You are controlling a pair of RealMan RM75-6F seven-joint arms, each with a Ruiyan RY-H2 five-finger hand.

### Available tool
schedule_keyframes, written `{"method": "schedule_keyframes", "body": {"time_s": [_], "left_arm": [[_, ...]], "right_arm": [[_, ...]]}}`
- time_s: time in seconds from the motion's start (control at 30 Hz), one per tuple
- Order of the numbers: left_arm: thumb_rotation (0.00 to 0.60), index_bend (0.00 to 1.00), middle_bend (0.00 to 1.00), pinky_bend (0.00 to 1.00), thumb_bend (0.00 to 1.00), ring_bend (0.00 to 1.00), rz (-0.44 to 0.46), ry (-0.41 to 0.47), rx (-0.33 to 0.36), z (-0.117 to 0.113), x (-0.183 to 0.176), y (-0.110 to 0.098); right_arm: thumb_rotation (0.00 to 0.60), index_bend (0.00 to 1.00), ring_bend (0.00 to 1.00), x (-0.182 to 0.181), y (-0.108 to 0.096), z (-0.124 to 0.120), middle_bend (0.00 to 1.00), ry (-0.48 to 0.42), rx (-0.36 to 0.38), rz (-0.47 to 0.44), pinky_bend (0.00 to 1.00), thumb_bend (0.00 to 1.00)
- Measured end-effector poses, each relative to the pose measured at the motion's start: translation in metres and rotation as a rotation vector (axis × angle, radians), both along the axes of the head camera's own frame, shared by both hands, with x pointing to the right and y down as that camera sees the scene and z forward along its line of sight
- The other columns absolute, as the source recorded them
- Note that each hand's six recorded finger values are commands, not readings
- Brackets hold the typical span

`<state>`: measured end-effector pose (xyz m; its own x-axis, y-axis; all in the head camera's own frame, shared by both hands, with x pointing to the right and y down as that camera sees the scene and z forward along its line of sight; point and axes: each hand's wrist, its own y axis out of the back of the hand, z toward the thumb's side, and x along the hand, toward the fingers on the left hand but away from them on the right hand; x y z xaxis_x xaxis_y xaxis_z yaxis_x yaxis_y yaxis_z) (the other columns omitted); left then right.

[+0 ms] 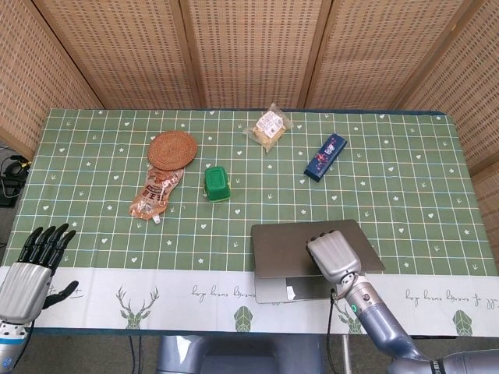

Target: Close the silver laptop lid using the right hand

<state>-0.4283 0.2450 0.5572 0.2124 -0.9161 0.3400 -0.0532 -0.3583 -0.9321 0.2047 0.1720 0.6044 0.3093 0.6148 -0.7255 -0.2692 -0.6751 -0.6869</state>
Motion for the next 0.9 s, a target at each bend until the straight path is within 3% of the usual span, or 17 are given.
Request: {"method": "schedule_keyframes", "body": {"time_s": [0.9], "left_arm": [[0.6,0.0,0.0,0.0,0.17,0.0,0.002,-0.008,-0.006,0.002,0.0,0.0]], "right_arm": [[0.6,0.67,0.48,0.007,0.025,0.041,0.56,0.067,-0.09,-0.019,0.5,1.0]]}}
